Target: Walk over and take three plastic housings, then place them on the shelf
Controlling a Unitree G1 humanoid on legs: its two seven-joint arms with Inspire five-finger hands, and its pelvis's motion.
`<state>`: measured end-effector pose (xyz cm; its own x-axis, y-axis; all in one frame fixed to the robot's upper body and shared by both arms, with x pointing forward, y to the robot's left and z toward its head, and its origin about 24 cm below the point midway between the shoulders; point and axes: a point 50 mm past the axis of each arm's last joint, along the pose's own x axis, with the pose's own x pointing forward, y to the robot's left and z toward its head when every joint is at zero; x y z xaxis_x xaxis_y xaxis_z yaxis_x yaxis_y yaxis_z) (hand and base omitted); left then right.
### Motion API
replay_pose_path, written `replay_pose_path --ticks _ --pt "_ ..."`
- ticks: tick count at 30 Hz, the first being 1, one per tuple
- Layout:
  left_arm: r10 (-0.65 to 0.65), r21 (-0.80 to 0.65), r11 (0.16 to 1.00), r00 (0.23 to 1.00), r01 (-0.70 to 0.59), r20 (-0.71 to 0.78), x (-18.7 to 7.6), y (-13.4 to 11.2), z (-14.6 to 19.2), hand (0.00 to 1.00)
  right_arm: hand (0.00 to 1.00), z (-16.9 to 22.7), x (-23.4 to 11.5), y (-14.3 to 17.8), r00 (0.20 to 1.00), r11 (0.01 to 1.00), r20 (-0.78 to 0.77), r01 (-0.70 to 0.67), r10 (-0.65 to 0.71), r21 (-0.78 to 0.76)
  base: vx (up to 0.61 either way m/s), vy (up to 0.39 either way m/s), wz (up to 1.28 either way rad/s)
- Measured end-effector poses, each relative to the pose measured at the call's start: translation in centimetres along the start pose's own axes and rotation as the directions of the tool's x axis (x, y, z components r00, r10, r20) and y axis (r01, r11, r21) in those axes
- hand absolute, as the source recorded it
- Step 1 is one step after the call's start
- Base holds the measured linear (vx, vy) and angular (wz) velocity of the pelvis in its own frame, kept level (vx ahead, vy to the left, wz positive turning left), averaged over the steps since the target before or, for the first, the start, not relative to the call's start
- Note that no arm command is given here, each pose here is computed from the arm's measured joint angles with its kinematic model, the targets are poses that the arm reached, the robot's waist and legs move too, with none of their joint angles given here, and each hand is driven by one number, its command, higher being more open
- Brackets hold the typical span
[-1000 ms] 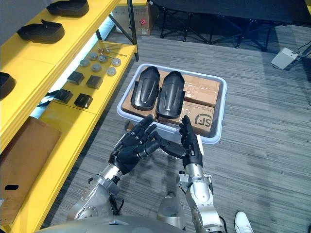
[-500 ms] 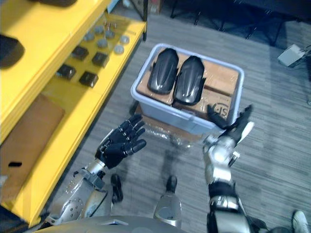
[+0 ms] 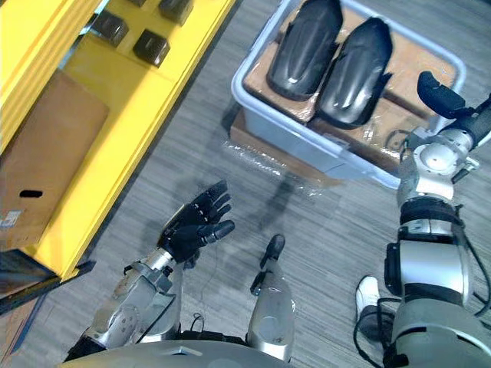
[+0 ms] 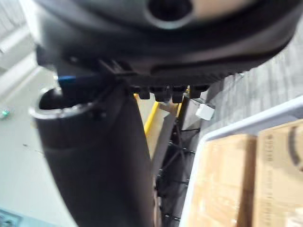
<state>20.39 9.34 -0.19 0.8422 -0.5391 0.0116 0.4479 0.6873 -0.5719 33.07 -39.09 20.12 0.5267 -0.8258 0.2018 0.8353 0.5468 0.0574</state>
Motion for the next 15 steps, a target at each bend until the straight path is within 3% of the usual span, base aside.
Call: replay_pose_path --ticks 10,15 --pt "0.014 -0.084 0.996 0.999 -0.017 -0.035 0.4 -0.3 -2.2 1.0 1.0 3.2 2.6 -3.0 0.994 0.992 -0.063 0.087 -0.093 -0.088 -0.03 -0.025 0.02" --pt "0.025 -0.116 0.993 0.999 -0.028 -0.023 0.5 -0.1 -2.3 1.0 1.0 3.1 2.7 -2.8 0.992 0.991 -0.112 0.05 -0.064 -0.121 -0.03 -0.043 0.04"
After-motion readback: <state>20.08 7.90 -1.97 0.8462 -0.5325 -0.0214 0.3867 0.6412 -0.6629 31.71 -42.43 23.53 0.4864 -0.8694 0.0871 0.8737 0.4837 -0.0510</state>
